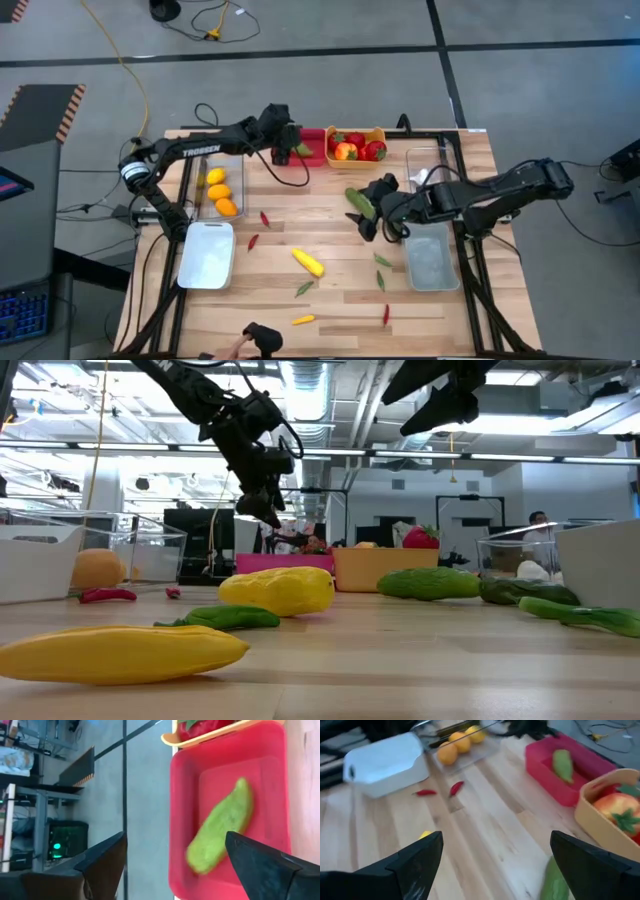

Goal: Sort produce into baskets
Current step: Put the green cucumber into the red bin

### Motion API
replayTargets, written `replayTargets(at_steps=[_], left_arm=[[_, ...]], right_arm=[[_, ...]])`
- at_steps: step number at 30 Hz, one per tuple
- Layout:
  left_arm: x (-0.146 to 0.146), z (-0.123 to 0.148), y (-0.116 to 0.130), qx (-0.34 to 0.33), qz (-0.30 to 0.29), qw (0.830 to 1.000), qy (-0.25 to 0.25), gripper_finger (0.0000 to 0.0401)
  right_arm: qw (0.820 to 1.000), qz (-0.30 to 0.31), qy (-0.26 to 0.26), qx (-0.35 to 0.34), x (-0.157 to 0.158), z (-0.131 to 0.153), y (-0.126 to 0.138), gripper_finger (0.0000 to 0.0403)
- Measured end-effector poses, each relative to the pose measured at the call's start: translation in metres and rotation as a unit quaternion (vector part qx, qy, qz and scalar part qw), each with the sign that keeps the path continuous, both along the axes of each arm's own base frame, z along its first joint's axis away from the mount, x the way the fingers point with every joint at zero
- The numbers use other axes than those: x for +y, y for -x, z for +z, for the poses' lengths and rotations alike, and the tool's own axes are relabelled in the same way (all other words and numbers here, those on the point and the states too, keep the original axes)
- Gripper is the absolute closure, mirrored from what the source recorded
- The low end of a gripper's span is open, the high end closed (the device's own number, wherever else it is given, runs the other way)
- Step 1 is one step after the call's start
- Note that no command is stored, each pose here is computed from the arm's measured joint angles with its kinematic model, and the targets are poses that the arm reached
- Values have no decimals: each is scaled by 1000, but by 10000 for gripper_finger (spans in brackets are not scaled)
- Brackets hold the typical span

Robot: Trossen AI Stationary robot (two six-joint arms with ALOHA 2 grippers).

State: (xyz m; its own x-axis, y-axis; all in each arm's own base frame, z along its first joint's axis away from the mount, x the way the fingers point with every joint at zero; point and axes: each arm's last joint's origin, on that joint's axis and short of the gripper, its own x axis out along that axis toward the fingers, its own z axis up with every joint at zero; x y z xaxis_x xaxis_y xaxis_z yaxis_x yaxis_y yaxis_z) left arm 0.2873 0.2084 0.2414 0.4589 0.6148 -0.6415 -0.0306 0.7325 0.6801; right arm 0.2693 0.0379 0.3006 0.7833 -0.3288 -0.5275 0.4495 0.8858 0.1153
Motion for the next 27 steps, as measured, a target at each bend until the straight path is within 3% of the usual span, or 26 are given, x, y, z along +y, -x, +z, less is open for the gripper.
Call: replayTargets(at_steps=[6, 12, 16, 23, 27], left_arm=[[-17, 14, 1, -7, -8, 1000, -1, 76], [-38, 48, 24, -65, 11, 997, 40, 76], [-55, 68, 47, -113, 35, 986, 114, 76], [-83, 81, 76, -152, 33, 944, 291, 76], [-94, 79, 79, -134, 34, 933, 333, 76]], right_arm=[[998, -53, -18, -8, -20, 0, -2, 7], [997, -62, -32, 23, -35, -14, -12, 7], [995, -64, -34, 72, -39, -36, -24, 7], [984, -93, -32, 145, -54, -77, -43, 7], [977, -118, -54, 170, -64, -93, -47, 7]])
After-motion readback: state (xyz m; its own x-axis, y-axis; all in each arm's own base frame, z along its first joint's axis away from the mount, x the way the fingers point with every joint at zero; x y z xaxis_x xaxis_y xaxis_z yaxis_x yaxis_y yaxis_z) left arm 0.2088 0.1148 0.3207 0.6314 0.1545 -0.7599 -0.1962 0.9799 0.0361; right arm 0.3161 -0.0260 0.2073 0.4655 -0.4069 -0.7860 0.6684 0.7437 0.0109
